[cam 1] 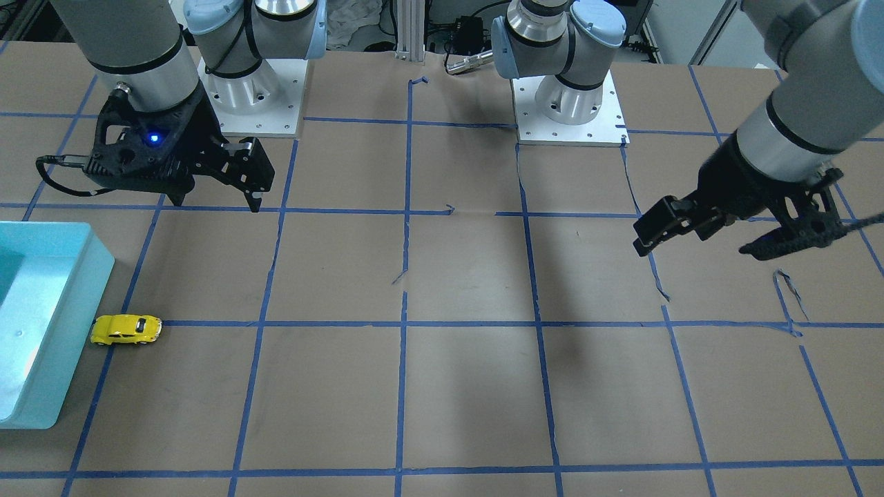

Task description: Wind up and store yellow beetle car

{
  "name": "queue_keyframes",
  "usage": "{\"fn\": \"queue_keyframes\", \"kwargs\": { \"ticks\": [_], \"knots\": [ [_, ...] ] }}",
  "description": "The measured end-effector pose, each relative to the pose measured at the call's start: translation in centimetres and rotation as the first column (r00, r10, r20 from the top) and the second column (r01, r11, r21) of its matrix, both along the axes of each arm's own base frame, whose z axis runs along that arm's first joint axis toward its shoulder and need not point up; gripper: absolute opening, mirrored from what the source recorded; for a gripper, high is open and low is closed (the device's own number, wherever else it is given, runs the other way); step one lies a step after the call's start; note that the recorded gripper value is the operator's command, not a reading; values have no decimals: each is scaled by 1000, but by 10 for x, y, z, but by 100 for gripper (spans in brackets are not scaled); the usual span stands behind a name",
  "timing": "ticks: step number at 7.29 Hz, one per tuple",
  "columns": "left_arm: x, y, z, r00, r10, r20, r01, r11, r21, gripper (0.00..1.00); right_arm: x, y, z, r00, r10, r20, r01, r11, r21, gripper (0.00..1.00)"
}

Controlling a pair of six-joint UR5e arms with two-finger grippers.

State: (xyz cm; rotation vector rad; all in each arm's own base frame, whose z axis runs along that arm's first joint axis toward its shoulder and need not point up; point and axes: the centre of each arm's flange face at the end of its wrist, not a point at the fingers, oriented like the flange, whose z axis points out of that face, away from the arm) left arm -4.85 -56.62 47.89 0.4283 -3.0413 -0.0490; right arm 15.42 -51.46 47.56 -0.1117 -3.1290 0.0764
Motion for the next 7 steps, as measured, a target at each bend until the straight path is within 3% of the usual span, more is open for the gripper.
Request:
{"fn": "queue_keyframes", "kwargs": {
  "ticks": [3,5,6,7],
  "knots": [
    [-31,26,9,979,-203,9,203,979,-4,100,0,-9,-11,1000,23,-4,-23,1000,10,100],
    [-31,36,11,950,-309,37,309,951,0,100,0,-18,-28,994,106,-4,-106,993,43,100],
    [-31,41,14,940,-337,47,337,941,-1,100,1,-21,-42,983,181,3,-181,981,69,100],
    [-32,45,18,932,-359,55,360,933,-6,100,3,-22,-59,958,284,33,-286,953,98,100]
  ]
}}
